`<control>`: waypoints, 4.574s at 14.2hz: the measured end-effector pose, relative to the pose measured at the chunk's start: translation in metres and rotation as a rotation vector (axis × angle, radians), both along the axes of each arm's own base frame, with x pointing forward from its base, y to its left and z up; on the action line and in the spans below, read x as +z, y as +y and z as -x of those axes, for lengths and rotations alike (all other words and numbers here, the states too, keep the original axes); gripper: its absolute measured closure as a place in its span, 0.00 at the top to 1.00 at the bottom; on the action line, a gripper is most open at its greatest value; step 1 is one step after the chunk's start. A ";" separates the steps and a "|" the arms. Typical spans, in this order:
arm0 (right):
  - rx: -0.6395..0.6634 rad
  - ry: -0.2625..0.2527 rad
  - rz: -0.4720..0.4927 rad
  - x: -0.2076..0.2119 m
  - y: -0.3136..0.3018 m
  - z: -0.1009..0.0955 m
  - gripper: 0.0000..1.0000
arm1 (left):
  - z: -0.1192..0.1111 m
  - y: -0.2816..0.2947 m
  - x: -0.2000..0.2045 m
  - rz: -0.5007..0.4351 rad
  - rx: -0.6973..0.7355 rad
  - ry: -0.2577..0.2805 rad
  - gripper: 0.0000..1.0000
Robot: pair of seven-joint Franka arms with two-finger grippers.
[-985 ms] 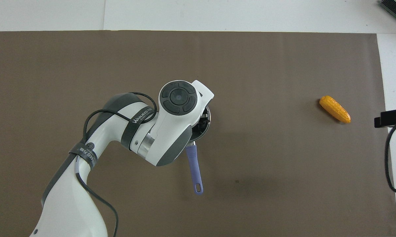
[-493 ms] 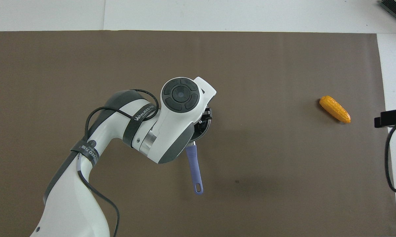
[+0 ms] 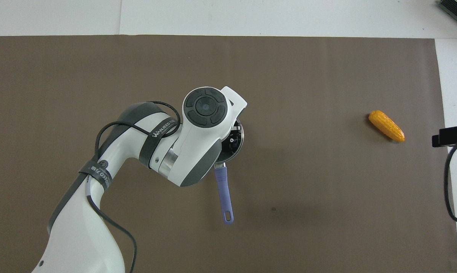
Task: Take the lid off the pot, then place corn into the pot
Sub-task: 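Lift the glass lid off the pot with the left gripper, then set the lid down beside the pot while the right gripper grasps the corn, then lift the corn with the right gripper and carry it over the pot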
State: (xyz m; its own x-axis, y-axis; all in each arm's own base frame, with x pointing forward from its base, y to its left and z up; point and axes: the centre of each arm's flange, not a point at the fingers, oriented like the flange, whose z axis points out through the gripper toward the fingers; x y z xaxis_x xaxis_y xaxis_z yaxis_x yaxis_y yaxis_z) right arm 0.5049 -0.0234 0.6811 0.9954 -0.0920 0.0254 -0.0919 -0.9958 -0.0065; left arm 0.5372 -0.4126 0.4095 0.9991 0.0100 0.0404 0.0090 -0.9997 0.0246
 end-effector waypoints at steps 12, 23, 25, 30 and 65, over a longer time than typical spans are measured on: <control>0.145 -0.057 0.017 -0.072 -0.003 -0.058 1.00 | -0.037 0.085 0.096 -0.001 -0.010 -0.033 0.65; 0.788 -0.022 0.068 -0.267 -0.093 -0.126 1.00 | -0.083 0.263 0.105 -0.041 -0.179 0.028 0.65; 0.850 -0.003 0.062 -0.307 -0.100 -0.125 1.00 | -0.089 0.308 0.099 -0.042 -0.207 0.042 0.65; 0.923 0.016 0.058 -0.377 -0.133 -0.112 1.00 | -0.089 0.394 0.085 -0.029 -0.250 0.044 0.65; 0.060 -0.049 -0.031 -0.199 0.214 -0.113 0.37 | -0.035 0.427 0.074 -0.021 -0.104 -0.062 1.00</control>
